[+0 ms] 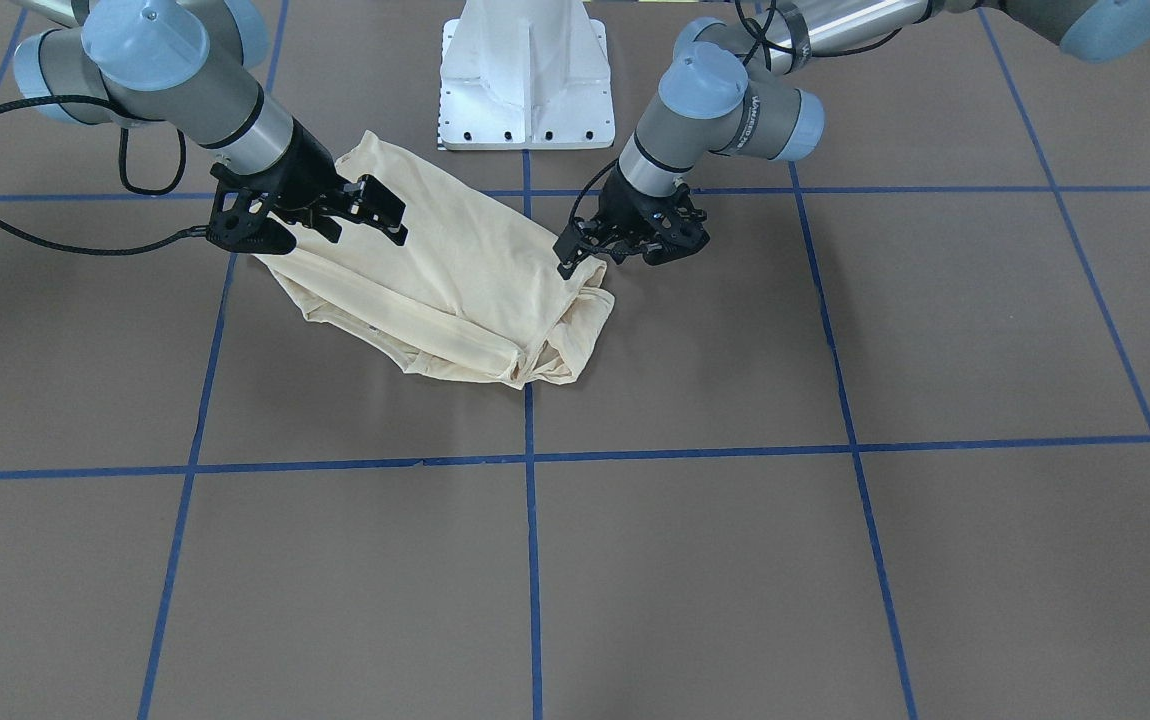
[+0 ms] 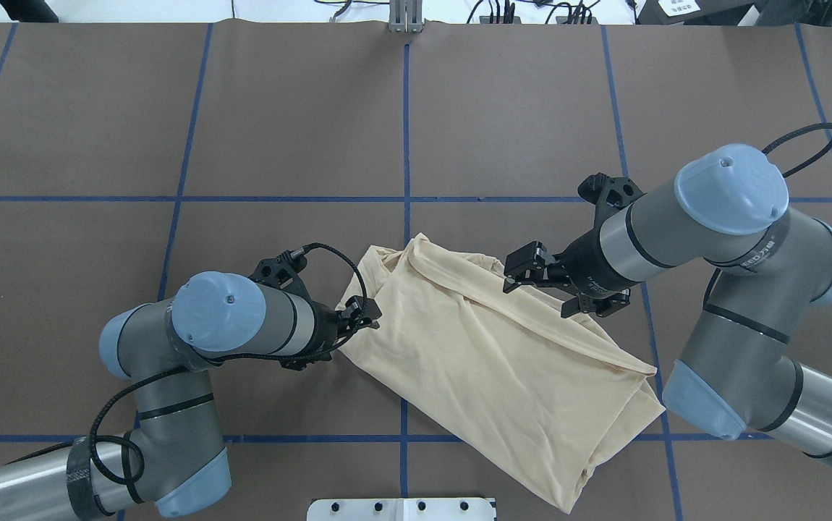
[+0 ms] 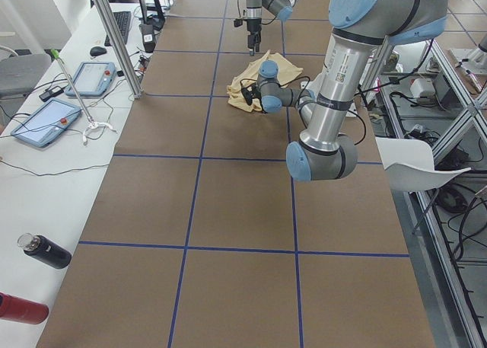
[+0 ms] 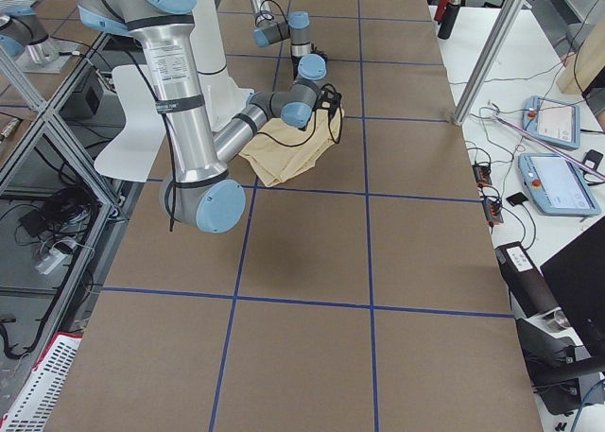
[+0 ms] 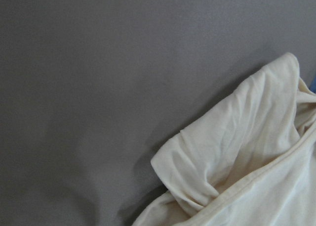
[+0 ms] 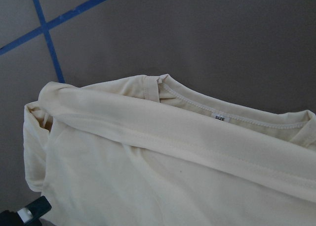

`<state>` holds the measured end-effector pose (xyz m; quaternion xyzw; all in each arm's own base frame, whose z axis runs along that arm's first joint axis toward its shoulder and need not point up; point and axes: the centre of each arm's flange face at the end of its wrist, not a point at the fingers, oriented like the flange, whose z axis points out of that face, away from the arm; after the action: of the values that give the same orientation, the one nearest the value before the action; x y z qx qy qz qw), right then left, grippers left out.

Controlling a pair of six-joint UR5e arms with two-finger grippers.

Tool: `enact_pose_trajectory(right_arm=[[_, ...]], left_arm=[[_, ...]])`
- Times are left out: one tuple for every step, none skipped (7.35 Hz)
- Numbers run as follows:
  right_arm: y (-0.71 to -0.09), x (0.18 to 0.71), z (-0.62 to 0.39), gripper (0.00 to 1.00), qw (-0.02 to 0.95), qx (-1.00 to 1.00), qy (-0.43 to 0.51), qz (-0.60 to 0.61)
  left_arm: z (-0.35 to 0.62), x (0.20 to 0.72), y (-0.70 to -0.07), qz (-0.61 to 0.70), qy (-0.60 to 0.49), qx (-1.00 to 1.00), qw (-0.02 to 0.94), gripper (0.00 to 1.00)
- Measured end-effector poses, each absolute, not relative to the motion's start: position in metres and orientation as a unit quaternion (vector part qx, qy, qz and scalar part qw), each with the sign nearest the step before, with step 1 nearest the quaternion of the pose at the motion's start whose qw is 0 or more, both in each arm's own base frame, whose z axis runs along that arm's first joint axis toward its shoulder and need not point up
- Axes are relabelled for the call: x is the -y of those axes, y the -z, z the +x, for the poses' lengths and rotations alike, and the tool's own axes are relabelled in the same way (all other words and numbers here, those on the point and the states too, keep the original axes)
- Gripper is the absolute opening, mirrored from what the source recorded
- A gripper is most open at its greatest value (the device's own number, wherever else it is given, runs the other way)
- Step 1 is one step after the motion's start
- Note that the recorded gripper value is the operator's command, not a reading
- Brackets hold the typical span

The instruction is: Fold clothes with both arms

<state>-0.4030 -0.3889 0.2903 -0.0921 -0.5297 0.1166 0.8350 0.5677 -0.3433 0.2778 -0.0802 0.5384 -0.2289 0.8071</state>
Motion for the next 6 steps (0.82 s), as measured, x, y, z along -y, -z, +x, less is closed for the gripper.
enact_pose_trajectory(right_arm=[[-0.2916,0.3891,-0.4033,1.00,0.836,0.529,-0.117,-0.093],[-0.2927,0.3893,-0.4035,1.00,0.836,0.528,-0.118,-0.093],[-0.2932,0.3893,-0.4036,1.00,0.836,0.527,-0.118,-0.093],[-0.2940,0.3894,-0.4037,1.00,0.837,0.527,-0.118,-0.094],[-0.2946,0.3895,-0.4038,1.00,0.837,0.526,-0.118,-0.094],[-0.2952,0.3897,-0.4039,1.00,0.837,0.526,-0.119,-0.094]], left_arm=[[0.5688,0.3424,-0.2779,-0.081,0.228,-0.538,0.807,0.77],[0.5693,0.3422,-0.2778,-0.081,0.228,-0.538,0.807,0.63],[0.5696,0.3420,-0.2779,-0.081,0.228,-0.538,0.808,0.44],[0.5697,0.3421,-0.2779,-0.081,0.228,-0.538,0.808,0.23],[0.5698,0.3420,-0.2775,-0.081,0.227,-0.538,0.808,0.01],[0.5698,0.3419,-0.2760,-0.081,0.226,-0.539,0.807,0.00]])
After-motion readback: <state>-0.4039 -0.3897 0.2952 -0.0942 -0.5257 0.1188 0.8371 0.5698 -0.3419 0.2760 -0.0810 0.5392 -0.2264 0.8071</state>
